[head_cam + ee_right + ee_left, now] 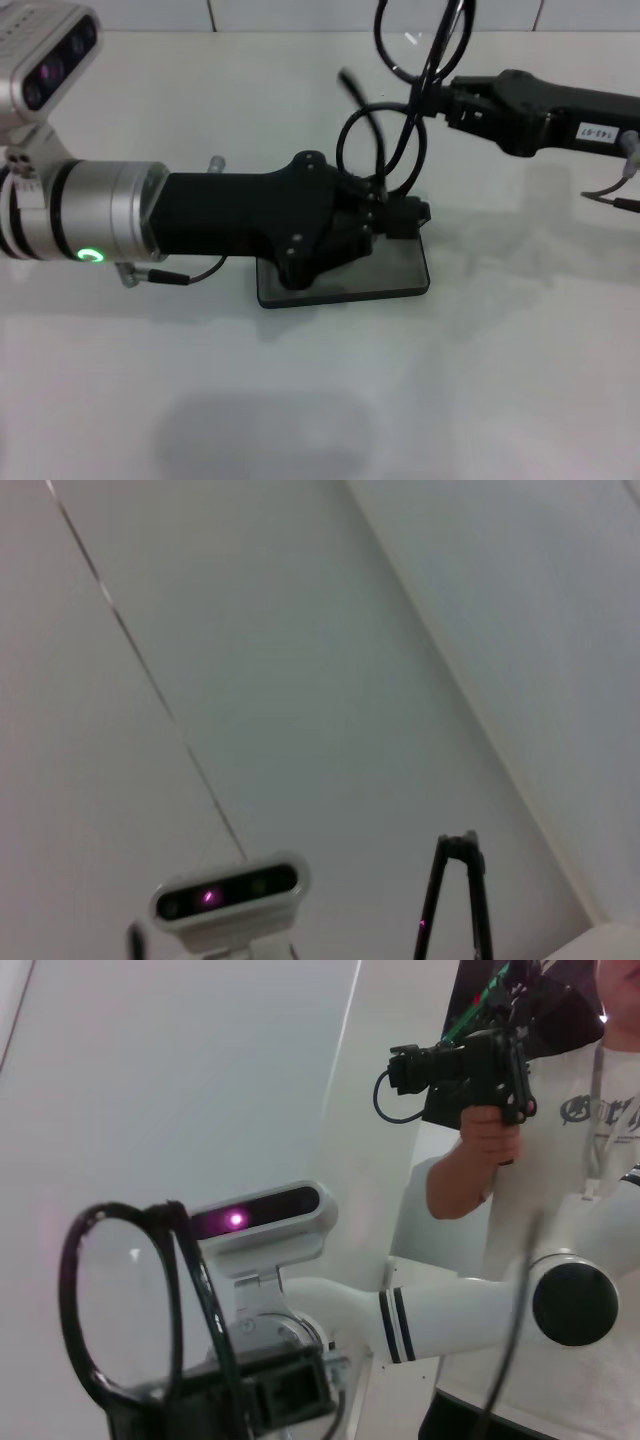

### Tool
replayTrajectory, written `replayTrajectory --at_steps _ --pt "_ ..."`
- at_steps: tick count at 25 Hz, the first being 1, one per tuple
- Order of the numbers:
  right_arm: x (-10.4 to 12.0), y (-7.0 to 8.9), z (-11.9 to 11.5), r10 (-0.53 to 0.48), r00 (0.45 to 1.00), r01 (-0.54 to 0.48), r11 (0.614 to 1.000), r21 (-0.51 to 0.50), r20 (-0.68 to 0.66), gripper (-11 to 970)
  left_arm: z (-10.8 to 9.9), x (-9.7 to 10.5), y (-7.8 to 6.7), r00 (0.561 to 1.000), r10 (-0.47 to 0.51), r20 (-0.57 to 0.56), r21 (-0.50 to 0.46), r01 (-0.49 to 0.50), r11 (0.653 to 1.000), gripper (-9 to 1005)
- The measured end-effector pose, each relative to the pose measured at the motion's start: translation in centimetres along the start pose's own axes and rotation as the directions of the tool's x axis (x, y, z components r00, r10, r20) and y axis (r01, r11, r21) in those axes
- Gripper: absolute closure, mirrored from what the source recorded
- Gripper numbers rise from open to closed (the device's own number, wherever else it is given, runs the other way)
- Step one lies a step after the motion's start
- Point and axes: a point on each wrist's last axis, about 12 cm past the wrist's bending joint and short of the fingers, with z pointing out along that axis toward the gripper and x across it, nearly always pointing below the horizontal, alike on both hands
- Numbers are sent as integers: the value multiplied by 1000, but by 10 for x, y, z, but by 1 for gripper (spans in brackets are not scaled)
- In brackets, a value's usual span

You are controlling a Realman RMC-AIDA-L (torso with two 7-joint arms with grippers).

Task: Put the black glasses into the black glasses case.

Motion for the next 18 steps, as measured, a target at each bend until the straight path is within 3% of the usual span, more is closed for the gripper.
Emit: replayTrajectory --at_steps 18 --pt "9 6 10 9 998 -13 998 -54 -66 896 6 -3 7 1000 5 -4 -28 -5 1000 985"
